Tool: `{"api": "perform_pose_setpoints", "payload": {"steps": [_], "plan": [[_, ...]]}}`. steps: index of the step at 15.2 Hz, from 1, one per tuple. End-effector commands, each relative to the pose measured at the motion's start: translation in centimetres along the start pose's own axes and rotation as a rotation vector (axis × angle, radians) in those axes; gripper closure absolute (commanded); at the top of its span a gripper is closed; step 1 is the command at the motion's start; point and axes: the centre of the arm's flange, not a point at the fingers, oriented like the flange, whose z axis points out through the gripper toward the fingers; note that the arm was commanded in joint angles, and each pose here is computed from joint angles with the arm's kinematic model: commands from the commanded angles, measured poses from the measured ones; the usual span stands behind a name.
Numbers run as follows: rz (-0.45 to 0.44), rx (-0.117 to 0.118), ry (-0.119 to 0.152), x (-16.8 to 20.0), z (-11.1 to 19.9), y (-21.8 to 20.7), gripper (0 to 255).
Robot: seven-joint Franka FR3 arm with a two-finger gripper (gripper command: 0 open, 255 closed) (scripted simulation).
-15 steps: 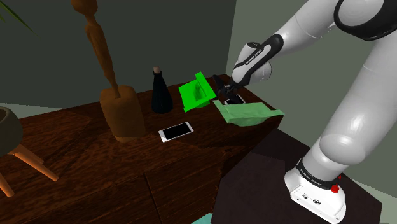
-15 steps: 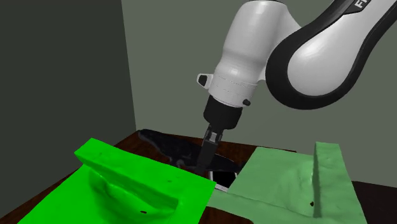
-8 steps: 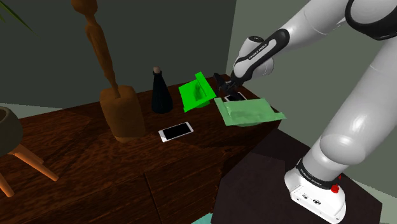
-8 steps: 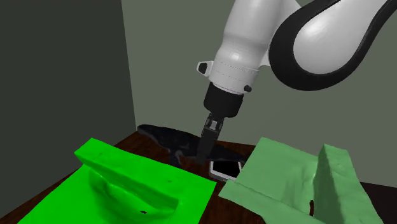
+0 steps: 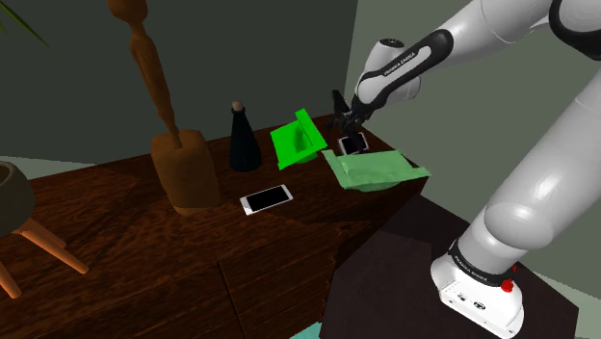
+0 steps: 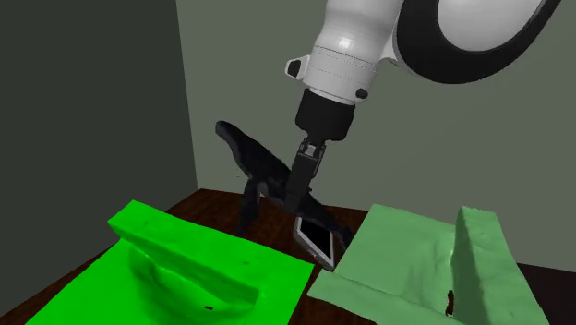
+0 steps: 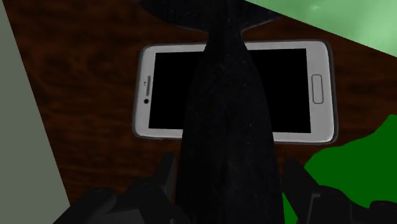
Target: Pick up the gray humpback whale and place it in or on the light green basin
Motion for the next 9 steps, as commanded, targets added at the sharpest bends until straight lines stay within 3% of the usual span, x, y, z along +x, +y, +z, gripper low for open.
{"api": "perform_pose_setpoints", "payload": {"steps": [1,9], "plan": [[0.000,0.000,0.001,0.3,-1.1,0.0,255],[0.000,0.000,0.001,1.6,-5.1,0.1,255]]}}
